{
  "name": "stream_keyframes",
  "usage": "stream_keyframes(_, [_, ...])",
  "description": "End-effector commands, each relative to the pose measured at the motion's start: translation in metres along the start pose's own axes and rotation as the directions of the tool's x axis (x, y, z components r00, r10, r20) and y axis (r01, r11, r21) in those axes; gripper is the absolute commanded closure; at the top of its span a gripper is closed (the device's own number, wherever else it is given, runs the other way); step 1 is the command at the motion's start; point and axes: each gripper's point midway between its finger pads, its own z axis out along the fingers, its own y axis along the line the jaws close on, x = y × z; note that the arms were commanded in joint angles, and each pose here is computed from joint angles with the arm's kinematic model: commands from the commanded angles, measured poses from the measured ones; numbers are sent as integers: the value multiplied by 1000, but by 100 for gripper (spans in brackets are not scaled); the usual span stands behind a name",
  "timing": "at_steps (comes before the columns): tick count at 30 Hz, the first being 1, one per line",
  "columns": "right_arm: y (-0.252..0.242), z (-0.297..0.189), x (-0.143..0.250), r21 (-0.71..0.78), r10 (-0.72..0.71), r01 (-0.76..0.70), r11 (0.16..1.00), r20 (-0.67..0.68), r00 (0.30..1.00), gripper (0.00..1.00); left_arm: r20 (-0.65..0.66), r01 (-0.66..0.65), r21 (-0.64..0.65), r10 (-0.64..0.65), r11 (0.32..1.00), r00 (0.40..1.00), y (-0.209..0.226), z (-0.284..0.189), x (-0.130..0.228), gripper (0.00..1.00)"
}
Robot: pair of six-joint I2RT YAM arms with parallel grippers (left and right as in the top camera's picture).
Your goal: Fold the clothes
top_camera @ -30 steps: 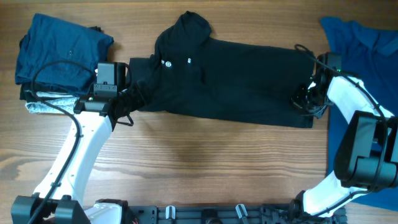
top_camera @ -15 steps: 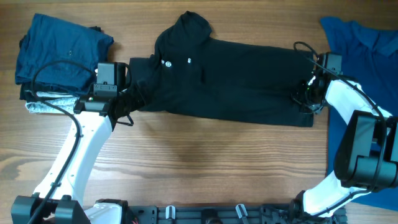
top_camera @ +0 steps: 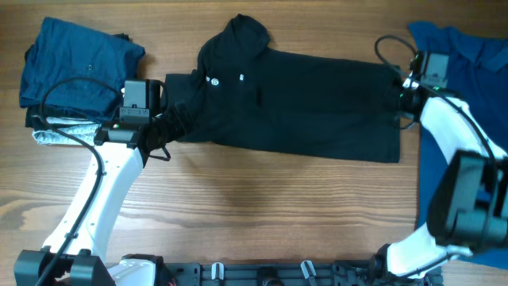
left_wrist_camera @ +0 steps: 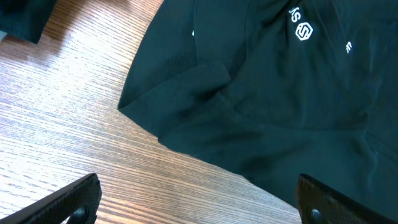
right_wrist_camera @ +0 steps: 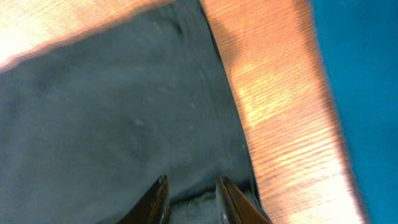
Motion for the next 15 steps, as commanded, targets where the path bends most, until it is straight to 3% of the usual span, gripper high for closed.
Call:
stream_keyframes(1, [19, -84, -51, -64, -38, 51, 997, 185, 982, 72, -6, 3, 4, -3, 1000, 1000, 0, 1, 0, 0])
stream_keyframes(4, [26, -148, -55, -99, -110, 141, 985, 270, 956, 69, -6, 2, 4, -2, 1000, 1000, 0, 1, 0, 0])
stream_keyframes(7, [43, -191, -61, -173, -145, 194, 966, 262, 954, 69, -6, 3, 4, -3, 1000, 1000, 0, 1, 0, 0])
stream_keyframes(11, [54, -239, -97, -177, -157, 225, 958, 329, 931, 66, -6, 2, 4, -2, 1000, 1000, 0, 1, 0, 0])
stream_keyframes(15, [59, -205, -118, -163, -172, 223, 961, 282, 944, 47, -6, 3, 4, -3, 1000, 1000, 0, 1, 0, 0])
